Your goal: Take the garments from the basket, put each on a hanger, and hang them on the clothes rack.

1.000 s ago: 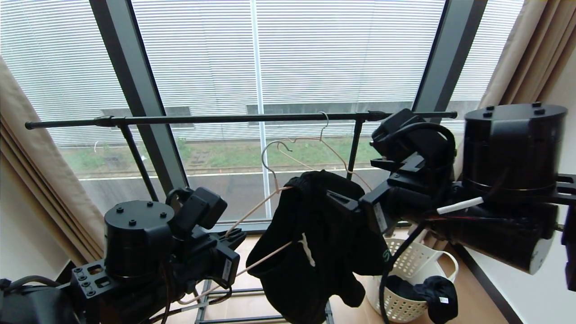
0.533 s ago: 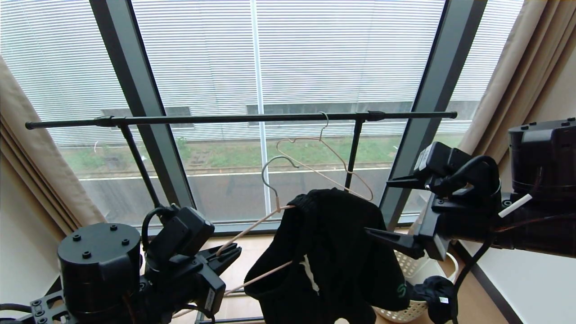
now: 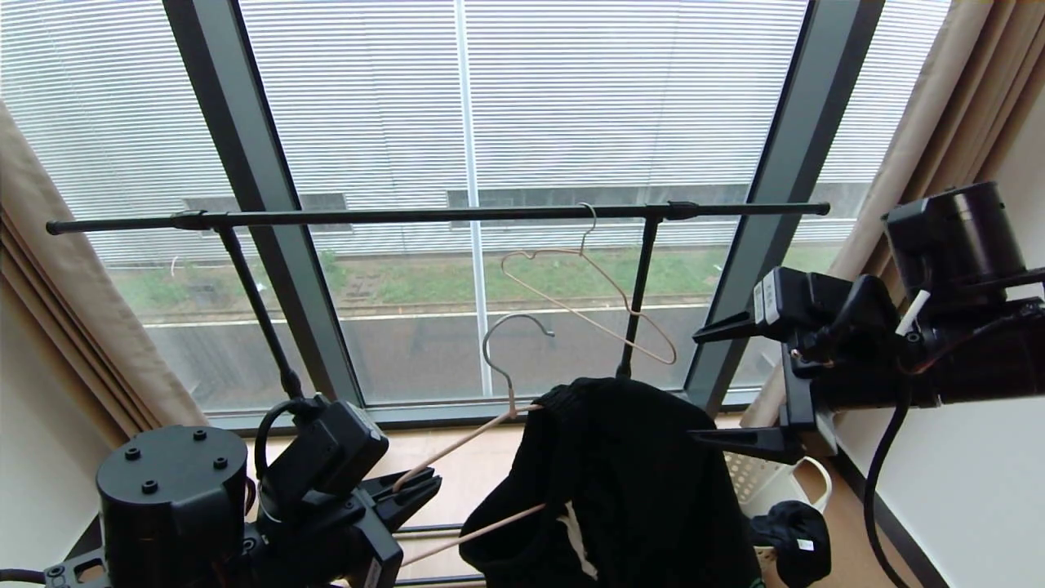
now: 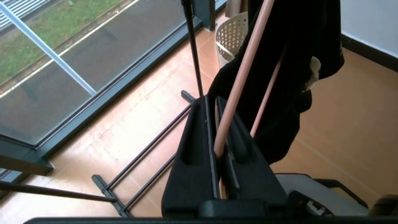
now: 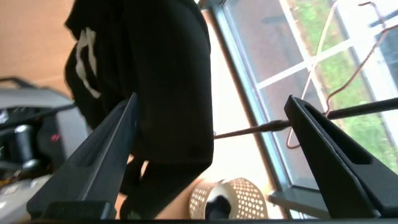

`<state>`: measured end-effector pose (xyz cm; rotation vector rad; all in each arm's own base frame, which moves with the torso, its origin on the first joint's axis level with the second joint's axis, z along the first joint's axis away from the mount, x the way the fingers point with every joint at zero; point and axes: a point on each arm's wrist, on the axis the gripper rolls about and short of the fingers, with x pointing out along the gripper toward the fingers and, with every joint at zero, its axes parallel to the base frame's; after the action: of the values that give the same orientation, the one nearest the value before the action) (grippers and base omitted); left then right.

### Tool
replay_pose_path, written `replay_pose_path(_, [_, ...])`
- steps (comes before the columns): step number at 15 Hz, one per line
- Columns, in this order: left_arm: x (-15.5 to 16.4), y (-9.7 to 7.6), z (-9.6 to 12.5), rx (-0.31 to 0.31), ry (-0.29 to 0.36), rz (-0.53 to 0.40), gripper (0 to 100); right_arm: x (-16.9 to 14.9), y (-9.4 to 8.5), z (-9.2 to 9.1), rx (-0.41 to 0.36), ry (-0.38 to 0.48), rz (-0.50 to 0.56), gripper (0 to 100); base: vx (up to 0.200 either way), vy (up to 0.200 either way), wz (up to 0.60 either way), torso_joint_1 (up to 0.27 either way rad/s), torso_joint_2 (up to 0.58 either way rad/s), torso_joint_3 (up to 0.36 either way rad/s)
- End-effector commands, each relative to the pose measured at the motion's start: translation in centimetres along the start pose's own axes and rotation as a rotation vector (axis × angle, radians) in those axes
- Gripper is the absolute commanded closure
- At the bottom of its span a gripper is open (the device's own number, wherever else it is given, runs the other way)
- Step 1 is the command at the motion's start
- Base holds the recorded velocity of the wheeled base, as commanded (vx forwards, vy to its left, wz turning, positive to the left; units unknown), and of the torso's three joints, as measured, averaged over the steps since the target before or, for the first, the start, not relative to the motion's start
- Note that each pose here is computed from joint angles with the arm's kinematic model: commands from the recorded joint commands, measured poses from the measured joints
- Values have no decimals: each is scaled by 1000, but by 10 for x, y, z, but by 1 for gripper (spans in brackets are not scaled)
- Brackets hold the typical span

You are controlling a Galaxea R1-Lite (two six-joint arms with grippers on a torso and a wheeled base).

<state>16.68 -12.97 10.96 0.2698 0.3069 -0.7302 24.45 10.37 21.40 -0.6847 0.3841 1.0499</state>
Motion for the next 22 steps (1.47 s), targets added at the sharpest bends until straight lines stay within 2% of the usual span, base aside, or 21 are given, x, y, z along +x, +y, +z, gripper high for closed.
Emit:
replay_pose_path(1, [0,-1,0,1,1,-3,100,-4,-22,23,-38,15,66,0,0,0,0,0,0,0])
replay_pose_path(3, [1,-4,1,8,-2,-20,100,-1,-38,41,-31,58,215,0,0,0,0,0,0,0])
replay_pose_path(5, [1,-9,2,16,-9,-37,100,22,-49,46,-53,73,267,0,0,0,0,0,0,0])
replay_pose_path(6, [1,-8,3,16,-15,-36,100,29,-49,47,-59,69,282,0,0,0,0,0,0,0])
replay_pose_path(7, [1,-8,4,17,-32,-35,100,44,-42,53,-72,32,351,0,0,0,0,0,0,0])
replay_pose_path(8, [1,-8,4,17,-32,-35,100,44,-42,53,-72,32,351,0,0,0,0,0,0,0])
replay_pose_path(9, [0,-9,5,18,-41,-35,100,61,-30,60,-96,30,411,0,0,0,0,0,0,0])
replay_pose_path(12, [0,-9,5,18,-41,-37,100,71,-22,61,-102,39,447,0,0,0,0,0,0,0])
replay_pose_path(17, [0,-9,5,18,-41,-35,100,82,-16,48,-69,83,490,0,0,0,0,0,0,0])
replay_pose_path(22, [0,-9,7,18,-47,-36,100,91,-17,43,-59,98,503,0,0,0,0,0,0,0])
